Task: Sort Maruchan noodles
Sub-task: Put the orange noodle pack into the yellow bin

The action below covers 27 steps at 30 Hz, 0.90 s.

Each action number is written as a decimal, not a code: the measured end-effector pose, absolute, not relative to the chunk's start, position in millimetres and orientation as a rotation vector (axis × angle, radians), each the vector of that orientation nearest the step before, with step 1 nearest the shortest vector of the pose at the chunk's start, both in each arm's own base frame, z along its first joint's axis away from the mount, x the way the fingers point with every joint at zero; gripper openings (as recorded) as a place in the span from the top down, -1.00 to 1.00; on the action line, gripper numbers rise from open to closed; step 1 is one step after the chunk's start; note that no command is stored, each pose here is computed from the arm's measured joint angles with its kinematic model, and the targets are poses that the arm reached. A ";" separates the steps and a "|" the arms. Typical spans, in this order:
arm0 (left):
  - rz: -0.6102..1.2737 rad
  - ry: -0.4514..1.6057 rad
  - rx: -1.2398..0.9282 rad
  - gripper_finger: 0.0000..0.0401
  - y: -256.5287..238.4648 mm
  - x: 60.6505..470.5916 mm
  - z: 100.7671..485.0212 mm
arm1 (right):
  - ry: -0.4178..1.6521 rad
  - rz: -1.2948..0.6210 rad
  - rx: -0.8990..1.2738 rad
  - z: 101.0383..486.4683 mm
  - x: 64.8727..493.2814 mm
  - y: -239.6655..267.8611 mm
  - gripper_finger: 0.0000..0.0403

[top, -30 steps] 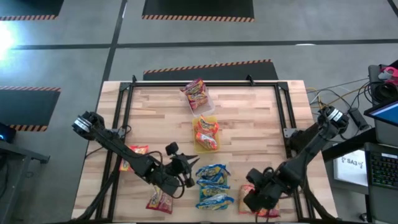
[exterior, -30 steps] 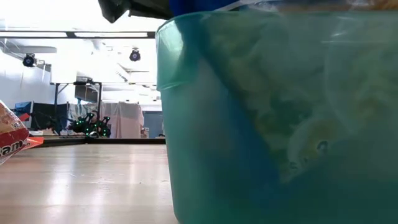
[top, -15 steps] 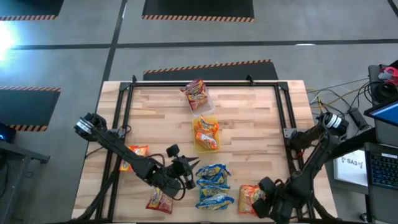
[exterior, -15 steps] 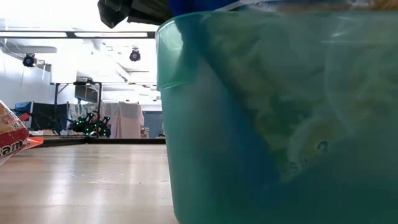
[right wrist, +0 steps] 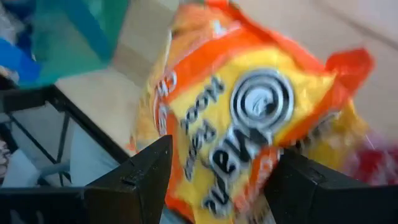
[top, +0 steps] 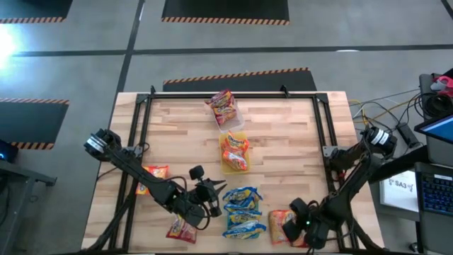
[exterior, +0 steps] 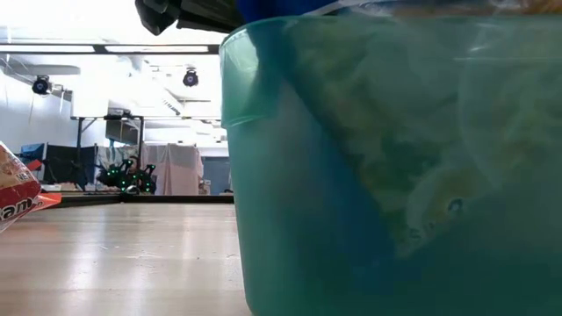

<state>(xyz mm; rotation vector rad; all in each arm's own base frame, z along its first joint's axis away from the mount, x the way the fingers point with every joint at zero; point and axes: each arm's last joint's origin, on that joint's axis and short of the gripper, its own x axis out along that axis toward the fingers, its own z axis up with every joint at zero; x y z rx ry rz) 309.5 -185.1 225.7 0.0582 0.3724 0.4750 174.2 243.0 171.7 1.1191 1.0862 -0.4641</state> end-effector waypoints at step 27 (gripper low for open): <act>0.485 0.366 0.053 0.82 -183.8 311.2 227.8 | 0.983 -0.256 1.061 147.5 182.3 226.3 0.73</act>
